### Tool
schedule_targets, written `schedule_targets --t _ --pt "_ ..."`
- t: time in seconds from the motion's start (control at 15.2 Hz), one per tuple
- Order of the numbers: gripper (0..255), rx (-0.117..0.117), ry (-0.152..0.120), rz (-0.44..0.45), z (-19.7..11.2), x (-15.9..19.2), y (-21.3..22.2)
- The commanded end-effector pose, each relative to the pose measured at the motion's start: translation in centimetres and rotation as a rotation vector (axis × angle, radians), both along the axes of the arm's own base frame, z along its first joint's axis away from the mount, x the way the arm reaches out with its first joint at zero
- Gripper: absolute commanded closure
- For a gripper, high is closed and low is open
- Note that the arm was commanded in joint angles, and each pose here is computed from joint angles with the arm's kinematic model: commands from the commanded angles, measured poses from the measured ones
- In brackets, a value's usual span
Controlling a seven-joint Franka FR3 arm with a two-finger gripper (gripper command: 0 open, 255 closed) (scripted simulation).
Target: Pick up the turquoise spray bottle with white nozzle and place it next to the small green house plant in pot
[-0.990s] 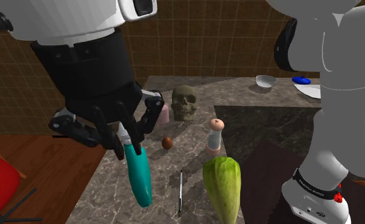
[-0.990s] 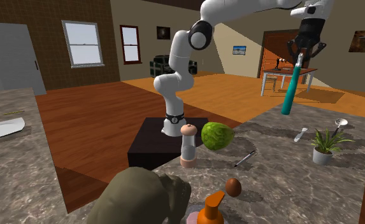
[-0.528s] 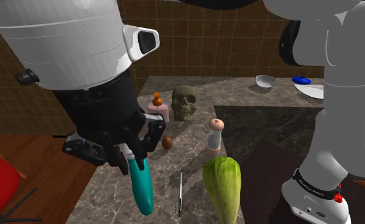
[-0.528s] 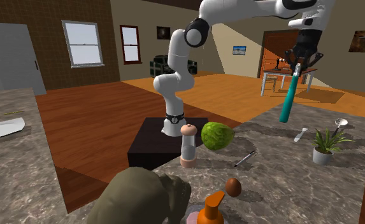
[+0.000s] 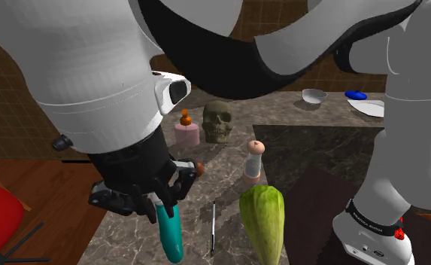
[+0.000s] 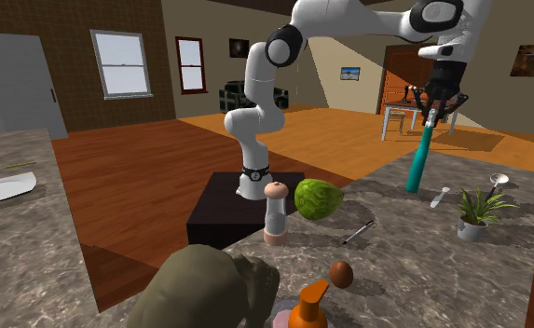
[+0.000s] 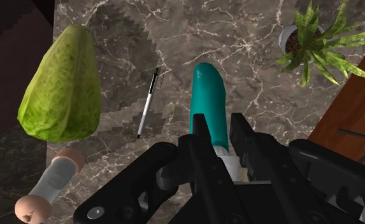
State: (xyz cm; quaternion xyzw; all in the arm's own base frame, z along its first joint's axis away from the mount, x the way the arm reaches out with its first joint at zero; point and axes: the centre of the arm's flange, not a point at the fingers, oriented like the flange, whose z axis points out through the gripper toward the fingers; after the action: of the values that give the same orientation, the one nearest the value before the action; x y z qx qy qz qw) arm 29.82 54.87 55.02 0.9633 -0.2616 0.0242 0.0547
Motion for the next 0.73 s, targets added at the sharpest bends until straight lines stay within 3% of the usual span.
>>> schedule_targets --t 0.0,0.66 --pt "255 0.001 0.000 0.000 -1.1 -0.1 0.1" --pt "255 0.001 0.000 0.000 -6.4 -0.1 0.1"
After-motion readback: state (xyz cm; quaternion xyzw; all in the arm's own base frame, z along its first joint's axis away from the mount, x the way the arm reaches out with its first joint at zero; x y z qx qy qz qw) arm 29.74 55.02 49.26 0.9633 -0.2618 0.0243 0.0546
